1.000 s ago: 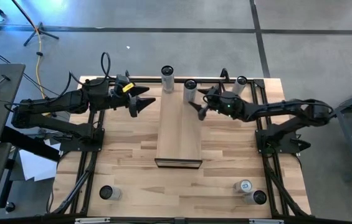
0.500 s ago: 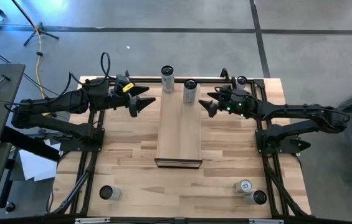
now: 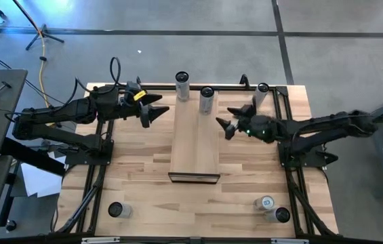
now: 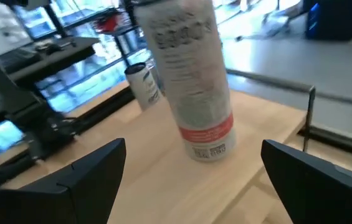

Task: Place canned beverage on shelf
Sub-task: Put the white pink soda can on the shelf aligned with the white pink soda can

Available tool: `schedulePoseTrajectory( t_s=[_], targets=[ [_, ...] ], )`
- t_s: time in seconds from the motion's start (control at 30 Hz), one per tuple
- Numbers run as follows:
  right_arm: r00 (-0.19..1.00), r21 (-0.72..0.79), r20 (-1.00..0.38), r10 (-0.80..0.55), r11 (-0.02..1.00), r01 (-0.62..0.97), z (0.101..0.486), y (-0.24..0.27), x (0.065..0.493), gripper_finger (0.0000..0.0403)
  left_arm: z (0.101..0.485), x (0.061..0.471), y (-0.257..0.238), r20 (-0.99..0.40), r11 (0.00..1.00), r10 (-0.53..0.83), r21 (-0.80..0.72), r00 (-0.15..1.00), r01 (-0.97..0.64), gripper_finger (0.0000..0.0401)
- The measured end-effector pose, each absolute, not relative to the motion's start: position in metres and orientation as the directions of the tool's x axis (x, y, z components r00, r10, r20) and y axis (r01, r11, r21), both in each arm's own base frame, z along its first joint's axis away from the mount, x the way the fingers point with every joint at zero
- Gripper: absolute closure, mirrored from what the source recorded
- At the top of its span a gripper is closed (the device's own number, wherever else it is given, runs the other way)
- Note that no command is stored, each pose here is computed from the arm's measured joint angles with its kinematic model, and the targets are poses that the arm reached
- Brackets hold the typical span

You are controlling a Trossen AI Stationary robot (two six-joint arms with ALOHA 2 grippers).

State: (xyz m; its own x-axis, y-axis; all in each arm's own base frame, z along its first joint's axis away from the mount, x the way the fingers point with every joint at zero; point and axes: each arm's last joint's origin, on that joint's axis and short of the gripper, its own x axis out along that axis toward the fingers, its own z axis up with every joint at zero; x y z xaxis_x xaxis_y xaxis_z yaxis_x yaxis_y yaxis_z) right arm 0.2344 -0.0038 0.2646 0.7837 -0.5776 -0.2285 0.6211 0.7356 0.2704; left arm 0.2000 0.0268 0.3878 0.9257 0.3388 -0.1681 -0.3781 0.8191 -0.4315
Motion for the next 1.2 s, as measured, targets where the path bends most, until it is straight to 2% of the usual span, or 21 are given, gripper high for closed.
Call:
schedulePoseTrajectory(
  t_s=[0.17, 0.27, 0.4, 0.67, 1.0, 1.2],
  targets=[
    [0.683, 0.056, -0.216, -0.698, 0.689, 0.723, 0.282, 0.022, 0.265, 0.0043, 0.388, 0.2, 0.027, -0.164, 0.818, 0.342, -0.432, 0.925, -0.379, 0.0054],
    [0.554, -0.062, -0.183, -0.812, 0.572, 0.818, 0.286, 0.028, 0.286, 0.0043, 0.388, 0.2, 0.029, -0.166, 0.816, 0.347, -0.432, 0.923, -0.384, 0.0054],
    [0.444, -0.095, -0.135, -0.886, 0.458, 0.884, 0.287, 0.03, 0.314, 0.0043, 0.388, 0.2, 0.029, -0.165, 0.816, 0.348, -0.432, 0.923, -0.385, 0.0054],
    [0.413, -0.01, -0.137, -0.9, 0.418, 0.908, 0.281, 0.027, 0.352, 0.0043, 0.388, 0.2, 0.028, -0.167, 0.813, 0.343, -0.439, 0.924, -0.382, 0.0054],
    [0.403, -0.068, -0.15, -0.903, 0.416, 0.907, 0.274, 0.026, 0.356, 0.0043, 0.388, 0.2, 0.028, -0.168, 0.819, 0.337, -0.433, 0.927, -0.376, 0.0054],
    [0.414, -0.026, -0.16, -0.896, 0.423, 0.906, 0.273, 0.024, 0.357, 0.0043, 0.388, 0.2, 0.028, -0.168, 0.82, 0.337, -0.431, 0.927, -0.376, 0.0054]
  ],
)
